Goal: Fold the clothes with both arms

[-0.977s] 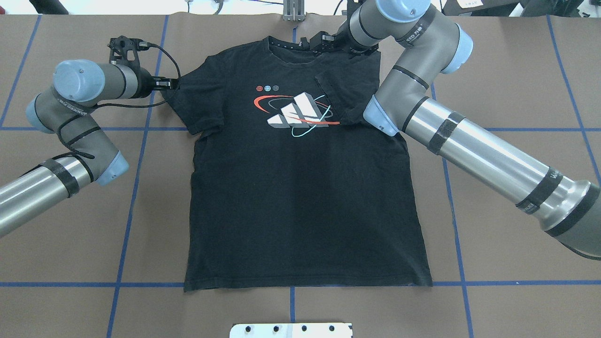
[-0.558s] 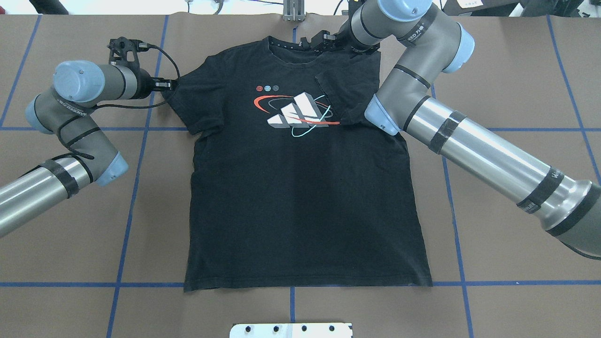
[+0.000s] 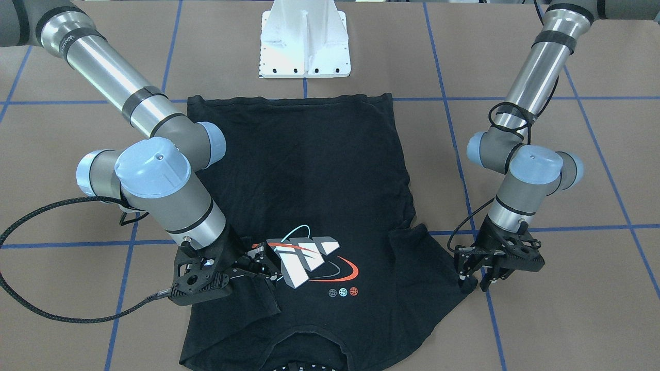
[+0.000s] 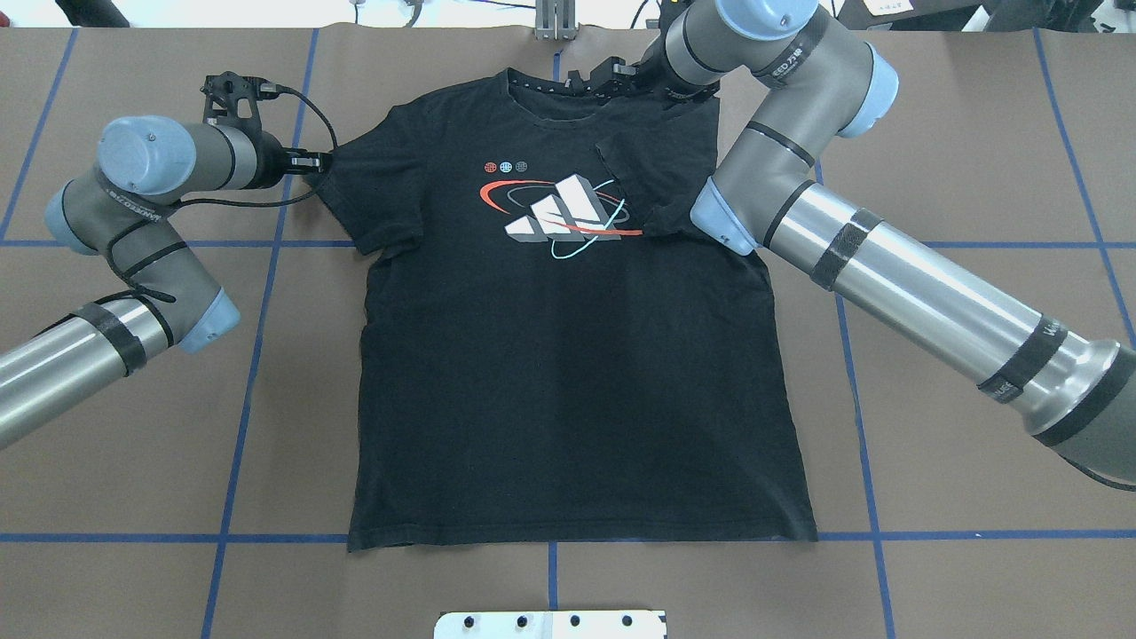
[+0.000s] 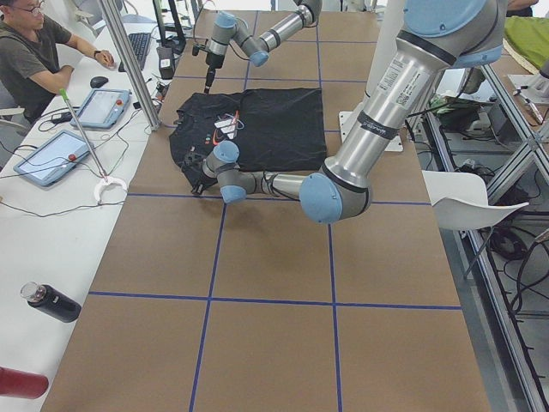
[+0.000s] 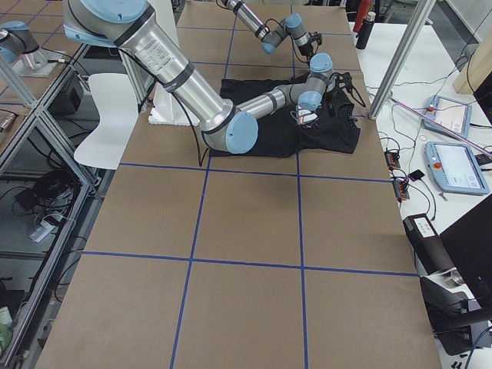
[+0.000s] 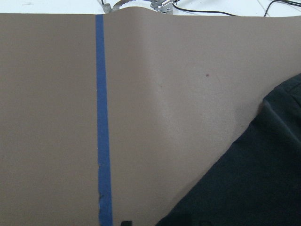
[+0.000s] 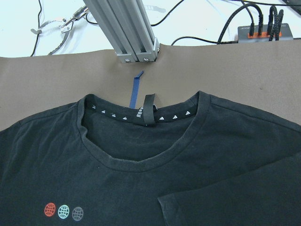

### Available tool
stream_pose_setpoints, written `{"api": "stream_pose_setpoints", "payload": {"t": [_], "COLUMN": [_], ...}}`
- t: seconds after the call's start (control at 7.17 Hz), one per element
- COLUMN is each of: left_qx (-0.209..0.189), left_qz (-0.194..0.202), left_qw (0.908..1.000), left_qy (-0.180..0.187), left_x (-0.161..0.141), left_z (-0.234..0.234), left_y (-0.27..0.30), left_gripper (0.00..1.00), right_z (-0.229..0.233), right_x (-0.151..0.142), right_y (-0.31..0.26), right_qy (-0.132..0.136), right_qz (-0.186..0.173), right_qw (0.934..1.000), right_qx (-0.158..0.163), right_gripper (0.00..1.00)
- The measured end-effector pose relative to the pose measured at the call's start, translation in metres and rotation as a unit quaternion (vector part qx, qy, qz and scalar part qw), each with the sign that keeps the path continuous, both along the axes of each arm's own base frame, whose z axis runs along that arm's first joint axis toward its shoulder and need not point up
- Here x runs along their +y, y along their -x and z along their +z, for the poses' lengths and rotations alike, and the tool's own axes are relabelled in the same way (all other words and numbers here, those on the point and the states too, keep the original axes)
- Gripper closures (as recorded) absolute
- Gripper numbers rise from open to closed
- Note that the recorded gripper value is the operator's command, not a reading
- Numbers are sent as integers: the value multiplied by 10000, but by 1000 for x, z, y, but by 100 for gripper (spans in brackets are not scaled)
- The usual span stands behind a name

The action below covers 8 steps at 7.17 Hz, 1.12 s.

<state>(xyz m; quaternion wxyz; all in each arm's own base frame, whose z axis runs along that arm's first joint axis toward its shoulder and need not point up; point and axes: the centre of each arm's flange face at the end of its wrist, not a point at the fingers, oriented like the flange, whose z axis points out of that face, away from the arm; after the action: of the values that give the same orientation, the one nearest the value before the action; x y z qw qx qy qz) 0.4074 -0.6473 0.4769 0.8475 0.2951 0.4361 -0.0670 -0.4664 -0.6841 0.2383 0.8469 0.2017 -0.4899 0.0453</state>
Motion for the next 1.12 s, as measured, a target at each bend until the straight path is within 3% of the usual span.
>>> {"api": "stream_pose_setpoints", "payload": {"t": [0.56, 0.98, 1.12], "left_qx": [2, -9, -14], "left_qz": [9, 10, 9], "left_qw": [10000, 10000, 10000], "left_qy": [-1, 14, 22], "left_x": [1, 0, 0], "left_z": [-1, -3, -3], "left_y": [0, -1, -1], "left_gripper": [64, 100, 100], "right_z": [3, 5, 5], "right_x": [0, 0, -1], "right_y": [0, -2, -2], "right_qy": [12, 22, 25], "right_qz": [2, 9, 13], "right_qw": [10000, 10000, 10000], "right_qx": [10, 19, 22], "right_gripper": [1, 1, 1]}}
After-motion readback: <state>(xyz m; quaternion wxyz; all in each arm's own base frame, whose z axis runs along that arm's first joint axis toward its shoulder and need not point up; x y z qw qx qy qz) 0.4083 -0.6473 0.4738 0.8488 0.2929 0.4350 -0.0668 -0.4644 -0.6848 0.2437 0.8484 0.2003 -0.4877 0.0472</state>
